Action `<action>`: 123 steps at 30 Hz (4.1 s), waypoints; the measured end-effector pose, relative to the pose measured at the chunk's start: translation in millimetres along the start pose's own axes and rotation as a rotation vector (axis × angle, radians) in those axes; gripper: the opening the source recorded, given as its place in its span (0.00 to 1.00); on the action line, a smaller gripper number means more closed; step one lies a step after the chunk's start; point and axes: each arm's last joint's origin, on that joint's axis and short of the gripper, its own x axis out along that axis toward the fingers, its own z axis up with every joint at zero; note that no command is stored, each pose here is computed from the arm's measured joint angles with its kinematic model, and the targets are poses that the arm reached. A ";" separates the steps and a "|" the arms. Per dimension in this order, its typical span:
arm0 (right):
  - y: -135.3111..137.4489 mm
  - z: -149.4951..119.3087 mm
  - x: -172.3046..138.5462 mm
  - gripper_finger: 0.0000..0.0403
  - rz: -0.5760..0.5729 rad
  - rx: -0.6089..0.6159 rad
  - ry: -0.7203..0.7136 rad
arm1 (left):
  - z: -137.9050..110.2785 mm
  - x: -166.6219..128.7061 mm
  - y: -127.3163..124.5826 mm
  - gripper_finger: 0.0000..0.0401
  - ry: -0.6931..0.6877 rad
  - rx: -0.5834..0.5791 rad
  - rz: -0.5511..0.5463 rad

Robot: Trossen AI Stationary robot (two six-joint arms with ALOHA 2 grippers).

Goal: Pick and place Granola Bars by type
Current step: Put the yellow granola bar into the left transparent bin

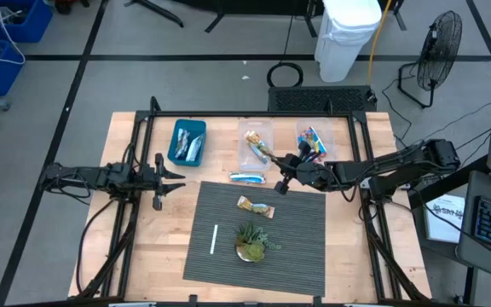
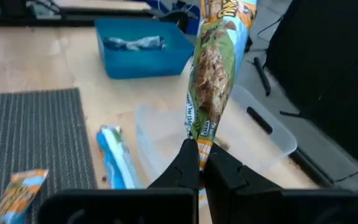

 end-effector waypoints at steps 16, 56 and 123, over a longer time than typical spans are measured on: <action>-56.2 21.1 33.4 0.00 0.125 0.116 0.023 | 0.0 0.0 0.0 0.27 0.000 0.000 0.000; -99.4 -15.9 88.7 0.00 0.199 0.351 0.209 | -0.1 0.0 0.0 0.27 0.000 0.000 0.000; -79.6 -21.1 98.7 0.18 0.243 0.330 0.199 | -0.1 0.0 0.0 0.27 0.001 0.000 0.000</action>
